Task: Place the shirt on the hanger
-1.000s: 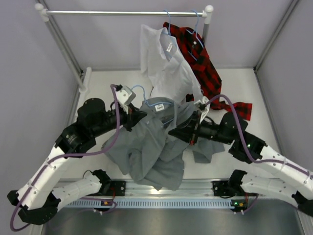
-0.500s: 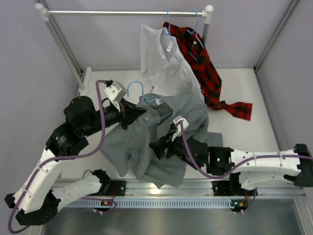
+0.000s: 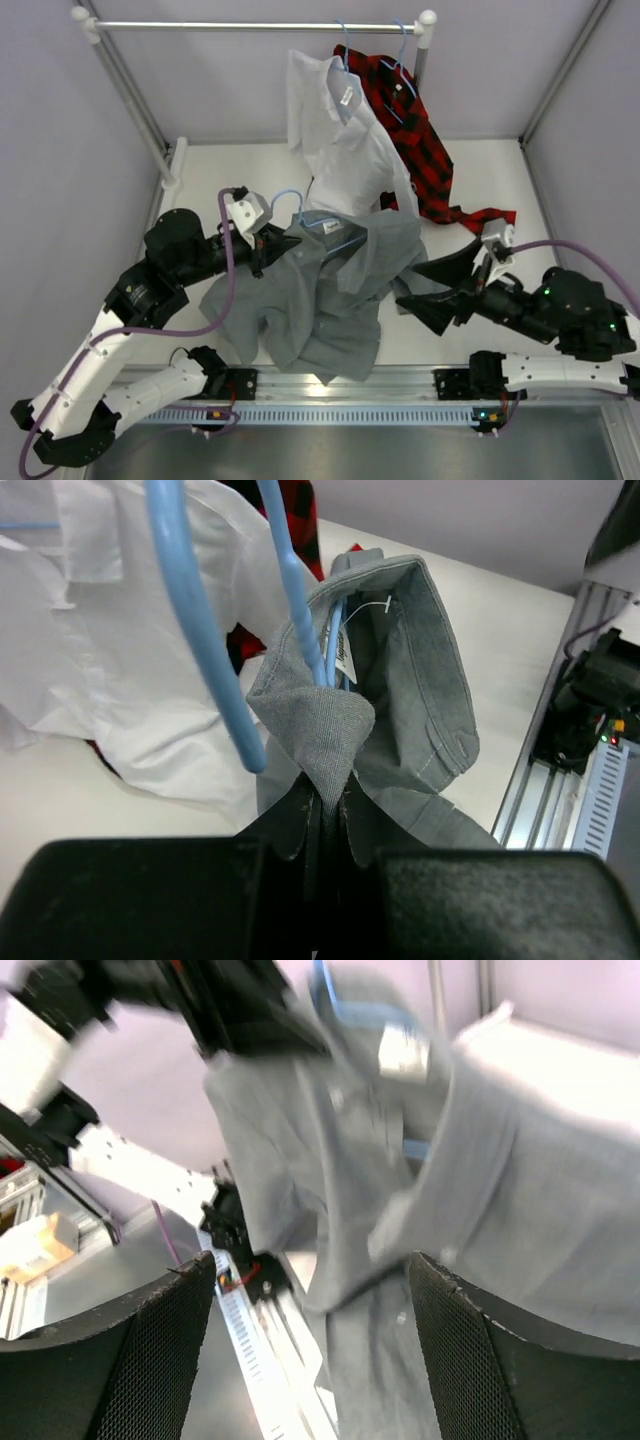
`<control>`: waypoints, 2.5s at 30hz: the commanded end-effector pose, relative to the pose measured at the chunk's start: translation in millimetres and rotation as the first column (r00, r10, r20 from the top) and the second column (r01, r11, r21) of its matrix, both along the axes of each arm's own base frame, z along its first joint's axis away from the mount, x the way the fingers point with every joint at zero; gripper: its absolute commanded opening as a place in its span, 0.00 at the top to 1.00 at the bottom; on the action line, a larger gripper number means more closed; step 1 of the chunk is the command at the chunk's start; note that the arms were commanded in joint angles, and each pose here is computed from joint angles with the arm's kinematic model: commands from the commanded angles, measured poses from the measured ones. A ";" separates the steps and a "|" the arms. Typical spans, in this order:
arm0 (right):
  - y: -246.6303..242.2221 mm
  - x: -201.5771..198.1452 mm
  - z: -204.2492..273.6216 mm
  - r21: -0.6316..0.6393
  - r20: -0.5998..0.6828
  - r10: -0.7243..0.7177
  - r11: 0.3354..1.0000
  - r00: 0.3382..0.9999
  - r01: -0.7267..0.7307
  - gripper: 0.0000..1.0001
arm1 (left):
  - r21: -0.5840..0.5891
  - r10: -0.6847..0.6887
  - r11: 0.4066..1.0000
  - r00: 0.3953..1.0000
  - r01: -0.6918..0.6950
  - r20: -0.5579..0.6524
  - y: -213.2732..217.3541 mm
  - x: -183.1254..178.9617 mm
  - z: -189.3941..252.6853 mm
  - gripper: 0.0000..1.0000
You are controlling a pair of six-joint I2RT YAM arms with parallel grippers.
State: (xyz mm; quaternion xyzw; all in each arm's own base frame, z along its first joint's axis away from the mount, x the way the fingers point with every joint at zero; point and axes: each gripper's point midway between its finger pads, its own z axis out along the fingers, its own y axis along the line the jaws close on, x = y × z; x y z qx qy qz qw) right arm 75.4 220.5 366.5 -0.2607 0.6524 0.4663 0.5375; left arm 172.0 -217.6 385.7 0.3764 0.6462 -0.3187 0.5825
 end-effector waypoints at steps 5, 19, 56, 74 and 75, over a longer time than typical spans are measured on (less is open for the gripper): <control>27.1 25.9 56.4 -0.258 0.251 -0.010 0.963 0.968 0.077 0.28 | 0.002 -0.330 0.944 0.944 0.330 0.029 -37.9 -31.4 -6.5 1.00; 99.6 39.7 57.7 -0.286 0.195 0.436 0.882 0.878 -0.374 0.40 | -0.001 -0.491 0.871 0.871 0.491 -0.013 -50.5 -52.4 -17.3 1.00; 29.9 80.8 57.5 -0.170 0.243 0.073 0.985 0.967 -0.032 1.00 | -0.259 0.618 0.747 0.783 -0.612 -0.066 115.2 31.7 13.5 0.02; -12.9 55.4 95.3 -0.223 0.298 0.051 0.975 0.953 0.018 1.00 | -0.184 0.228 0.945 0.949 -0.269 -0.217 5.9 33.6 -91.8 0.10; -11.9 55.1 95.3 -0.223 0.295 0.056 0.975 0.954 0.011 1.00 | -0.208 0.198 0.948 0.958 -0.241 -0.209 -1.7 34.9 -86.8 0.11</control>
